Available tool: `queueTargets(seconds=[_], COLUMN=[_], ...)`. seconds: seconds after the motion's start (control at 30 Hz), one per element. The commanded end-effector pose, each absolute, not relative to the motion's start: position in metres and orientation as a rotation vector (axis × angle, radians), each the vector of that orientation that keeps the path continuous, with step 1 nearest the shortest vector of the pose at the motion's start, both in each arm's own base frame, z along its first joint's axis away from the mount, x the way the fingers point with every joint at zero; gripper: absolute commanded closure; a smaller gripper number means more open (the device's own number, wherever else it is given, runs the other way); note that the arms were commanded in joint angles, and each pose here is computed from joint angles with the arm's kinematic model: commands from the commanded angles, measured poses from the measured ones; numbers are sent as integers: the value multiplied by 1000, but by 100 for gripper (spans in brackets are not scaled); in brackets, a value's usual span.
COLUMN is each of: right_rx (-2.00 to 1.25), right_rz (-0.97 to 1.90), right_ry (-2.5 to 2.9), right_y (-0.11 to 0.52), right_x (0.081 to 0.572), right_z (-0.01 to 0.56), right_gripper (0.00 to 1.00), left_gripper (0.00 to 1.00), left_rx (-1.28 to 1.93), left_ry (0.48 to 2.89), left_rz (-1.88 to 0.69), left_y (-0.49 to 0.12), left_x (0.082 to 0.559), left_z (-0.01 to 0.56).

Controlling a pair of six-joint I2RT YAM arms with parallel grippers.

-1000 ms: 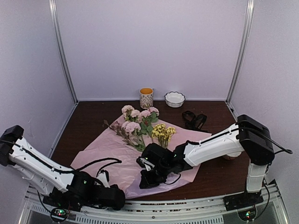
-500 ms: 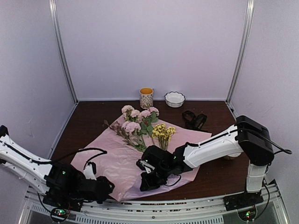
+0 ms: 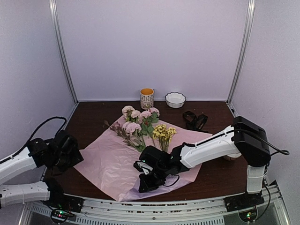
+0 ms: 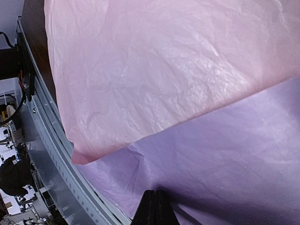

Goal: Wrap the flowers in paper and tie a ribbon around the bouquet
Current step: Pick up the one-fourth-folded wrapping paper from the center of the board.

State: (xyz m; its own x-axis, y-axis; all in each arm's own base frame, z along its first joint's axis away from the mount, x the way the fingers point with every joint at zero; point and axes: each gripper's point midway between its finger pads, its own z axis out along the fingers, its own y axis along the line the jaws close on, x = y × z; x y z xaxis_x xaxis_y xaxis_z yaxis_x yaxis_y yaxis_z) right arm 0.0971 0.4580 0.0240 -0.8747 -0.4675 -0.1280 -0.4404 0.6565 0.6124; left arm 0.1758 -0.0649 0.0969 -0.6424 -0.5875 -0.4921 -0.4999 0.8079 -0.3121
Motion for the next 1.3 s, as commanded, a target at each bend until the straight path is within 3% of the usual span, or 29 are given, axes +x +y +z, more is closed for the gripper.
queueTargets(seconds=[0.0,0.17,0.33,0.6,0.93,1.07,1.27], right_rx=[836,868,850,871,1083,1175,1237], right_rz=[-943,-910,-934,-925,-781,-843,-823], right_ry=[-2814,-2814,-2815,-2835,-2846,-2831,-2781], right_y=[454,453,456,451,439,450,458], right_x=[95,98,99,101,97,97,92], right_z=[12,7,5,7,6,15,14], right_gripper=[98,98,98,98,96,96,95], left_gripper=[23,13,9,4,9,21,74], left_rx=[-398,-314,-271,-234,-163,-150,-152], left_ry=[2588,2682,2714,2817,2894,2889,2875], left_rz=[-148,-53,-95,-113,-188,-309,-322], left_y=[-73,-65,-67,-62,-70,-83,-84], left_x=[220,275,298,297,275,273,270], left_z=[95,89,76,39,19,23,31])
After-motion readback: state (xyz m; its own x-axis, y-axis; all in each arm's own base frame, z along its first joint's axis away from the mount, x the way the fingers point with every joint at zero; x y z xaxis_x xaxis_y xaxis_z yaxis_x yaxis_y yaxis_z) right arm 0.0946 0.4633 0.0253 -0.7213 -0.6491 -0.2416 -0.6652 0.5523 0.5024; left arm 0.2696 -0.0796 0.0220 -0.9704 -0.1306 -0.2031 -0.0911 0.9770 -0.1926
